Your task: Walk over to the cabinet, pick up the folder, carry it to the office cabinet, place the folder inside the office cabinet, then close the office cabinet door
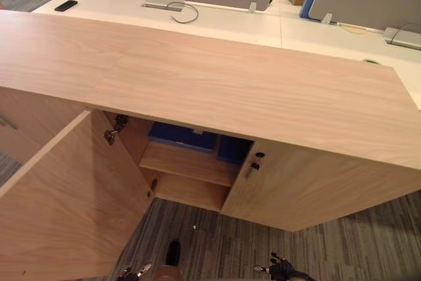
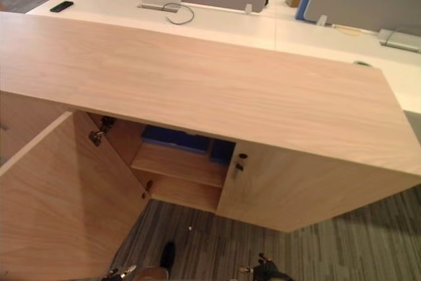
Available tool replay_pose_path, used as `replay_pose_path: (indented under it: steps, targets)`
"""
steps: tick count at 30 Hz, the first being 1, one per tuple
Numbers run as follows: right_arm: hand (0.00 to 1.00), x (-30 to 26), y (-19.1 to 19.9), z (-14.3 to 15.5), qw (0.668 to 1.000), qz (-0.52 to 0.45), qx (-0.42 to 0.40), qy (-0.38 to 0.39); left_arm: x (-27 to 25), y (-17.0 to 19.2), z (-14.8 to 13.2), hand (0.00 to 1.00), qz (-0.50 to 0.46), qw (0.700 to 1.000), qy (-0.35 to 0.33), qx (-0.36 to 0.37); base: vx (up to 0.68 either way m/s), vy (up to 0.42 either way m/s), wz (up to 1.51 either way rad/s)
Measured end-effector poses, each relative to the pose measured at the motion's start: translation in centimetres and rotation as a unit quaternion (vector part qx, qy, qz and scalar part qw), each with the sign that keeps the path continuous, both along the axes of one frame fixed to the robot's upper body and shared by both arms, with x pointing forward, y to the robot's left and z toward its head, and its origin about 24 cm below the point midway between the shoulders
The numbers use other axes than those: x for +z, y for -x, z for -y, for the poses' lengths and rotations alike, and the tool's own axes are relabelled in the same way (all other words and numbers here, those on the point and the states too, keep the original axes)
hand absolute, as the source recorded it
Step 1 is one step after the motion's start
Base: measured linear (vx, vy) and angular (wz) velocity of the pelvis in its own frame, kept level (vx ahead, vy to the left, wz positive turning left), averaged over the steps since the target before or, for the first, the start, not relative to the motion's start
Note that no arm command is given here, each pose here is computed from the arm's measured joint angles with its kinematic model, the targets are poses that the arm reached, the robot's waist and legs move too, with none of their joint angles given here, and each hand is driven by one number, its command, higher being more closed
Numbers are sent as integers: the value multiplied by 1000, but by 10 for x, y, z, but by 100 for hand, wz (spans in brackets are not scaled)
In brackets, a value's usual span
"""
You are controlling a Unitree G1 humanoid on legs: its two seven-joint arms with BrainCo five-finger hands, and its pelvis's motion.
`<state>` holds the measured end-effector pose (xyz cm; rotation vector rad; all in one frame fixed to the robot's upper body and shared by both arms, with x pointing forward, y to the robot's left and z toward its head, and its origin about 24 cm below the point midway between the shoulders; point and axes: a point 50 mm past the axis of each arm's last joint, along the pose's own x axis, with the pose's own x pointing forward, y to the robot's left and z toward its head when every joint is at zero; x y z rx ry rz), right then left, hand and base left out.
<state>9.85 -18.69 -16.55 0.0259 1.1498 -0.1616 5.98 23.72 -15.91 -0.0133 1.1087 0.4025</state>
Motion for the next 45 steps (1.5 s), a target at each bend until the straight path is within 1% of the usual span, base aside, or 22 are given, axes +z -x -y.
replay_pose_path:
  steps: [7, 10, 12, 13, 15, 16, 17, 18, 20, 22, 25, 28, 33, 38, 41, 43, 45]
  targets:
    - [0, -1, 1, -3, 1000, 1, 2, -3, 1, -3, 0, 0, 7, 1000, 0, -9, -38, -29, 30]
    - [0, 0, 0, 1, 1000, 7, -4, 1, 2, -12, 1, 0, 21, 1000, 11, 1, -102, 30, 73]
    - [0, 1, 0, 7, 1000, 4, -9, 7, 8, -29, -3, 0, 59, 998, 24, 15, -102, 118, 113]
    - [0, 1, 1, 9, 1000, 2, -12, 9, 9, -30, -3, 0, 64, 997, 30, 24, -42, 132, 70]
    - [0, 0, 13, 20, 999, -14, -33, 18, 6, -23, 5, 0, 70, 994, 59, 58, 52, 216, 75]
    - [0, 1, 17, 29, 998, -13, -64, 22, 8, -31, 13, 0, 90, 990, 86, 63, 71, 220, 101]
    - [0, 1, 17, 30, 997, -13, -74, 19, 9, -37, 15, 0, 98, 989, 91, 60, 10, 238, 149]
    - [0, 0, 20, 29, 995, -15, -94, 12, 12, -53, 24, 0, 120, 985, 112, 45, -46, 137, 108]
    - [0, -1, 19, 22, 995, -13, -102, 1, 13, -61, 28, 0, 130, 982, 132, 38, 51, 191, 94]
    - [0, 0, 17, 26, 992, -2, -129, -1, 9, -55, 33, 0, 115, 982, 146, 43, 76, 178, 49]
    - [0, 1, 18, 24, 992, 1, -130, -4, 9, -53, 37, 0, 110, 981, 155, 28, -20, 172, 50]
    - [0, 1, 15, 24, 992, 5, -129, -4, 7, -50, 38, 0, 103, 982, 158, 31, -47, 62, 28]
    - [0, 1, 15, 23, 993, 3, -117, -1, 1, -32, 33, 0, 80, 982, 155, 69, -64, -58, 5]
    - [0, 1, 16, 24, 993, 0, -117, -1, -1, -28, 31, 0, 78, 981, 152, 91, -27, -59, 7]
    - [0, 0, 19, 24, 993, -5, -120, -2, -2, -22, 22, 0, 71, 981, 139, 115, -4, -11, -1]
    - [0, 0, 20, 25, 992, -5, -125, -2, 1, -23, 8, 0, 81, 978, 123, 147, 0, 0, 0]
    - [0, -1, 22, 25, 992, -10, -122, -3, 9, -27, -22, 0, 100, 971, 89, 199, -14, -18, -6]
